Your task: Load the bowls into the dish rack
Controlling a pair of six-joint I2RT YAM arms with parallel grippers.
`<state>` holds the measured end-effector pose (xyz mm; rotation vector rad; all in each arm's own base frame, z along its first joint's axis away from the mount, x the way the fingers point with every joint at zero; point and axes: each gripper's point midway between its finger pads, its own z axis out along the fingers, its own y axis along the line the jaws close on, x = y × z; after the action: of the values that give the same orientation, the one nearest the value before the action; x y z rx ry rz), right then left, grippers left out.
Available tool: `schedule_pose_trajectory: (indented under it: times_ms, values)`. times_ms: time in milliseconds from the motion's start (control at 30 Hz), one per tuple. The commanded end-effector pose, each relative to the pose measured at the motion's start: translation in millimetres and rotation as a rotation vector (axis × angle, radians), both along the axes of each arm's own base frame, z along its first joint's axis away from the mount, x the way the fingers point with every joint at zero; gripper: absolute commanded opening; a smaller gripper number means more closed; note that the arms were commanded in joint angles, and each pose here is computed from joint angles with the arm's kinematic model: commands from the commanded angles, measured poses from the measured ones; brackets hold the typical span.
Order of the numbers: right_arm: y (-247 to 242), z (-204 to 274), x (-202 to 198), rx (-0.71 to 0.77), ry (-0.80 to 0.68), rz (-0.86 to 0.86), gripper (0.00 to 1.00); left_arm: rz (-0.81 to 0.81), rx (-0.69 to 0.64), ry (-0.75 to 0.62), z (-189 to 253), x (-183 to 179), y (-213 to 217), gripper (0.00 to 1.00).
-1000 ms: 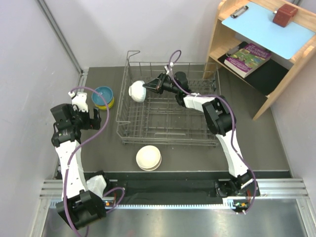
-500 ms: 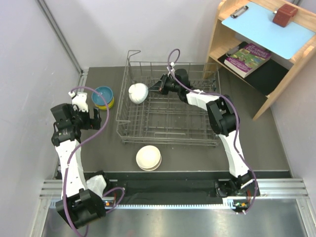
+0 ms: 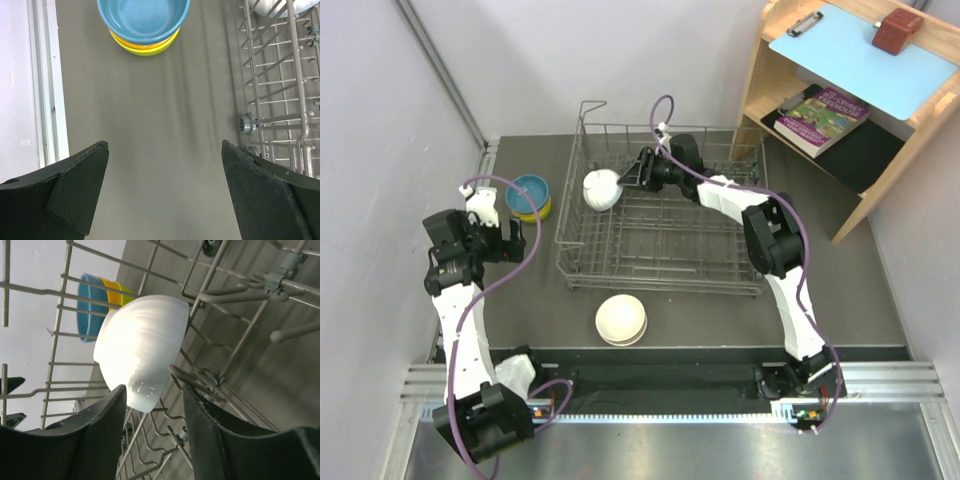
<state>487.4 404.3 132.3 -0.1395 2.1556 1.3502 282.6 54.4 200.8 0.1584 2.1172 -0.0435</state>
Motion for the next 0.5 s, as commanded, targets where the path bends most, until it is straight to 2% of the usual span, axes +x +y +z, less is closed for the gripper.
schedule_pose_trajectory:
  times_ms: [0,167,367,467]
  values:
    - [-30.1,-14.8,11.5,-0.126,0.027,-0.08,0.51,-0.019,0.001,-0.024,4.3,-1.2,-2.6,0.99]
    - [-28.3,1.8,1.9,-0.105,0.008,-0.042,0.52,-0.021,-0.002,-0.036,7.4,-1.5,-4.0,0.99]
    - [-10.7,26.1,-26.0,0.028,0.049,0.112,0.56,-0.031,-0.007,-0.041,7.2,-3.3,-7.0,0.99]
    - [-4.2,47.9,-35.0,0.105,0.015,0.174,0.57,-0.038,-0.013,-0.045,6.0,-4.0,-9.0,0.99]
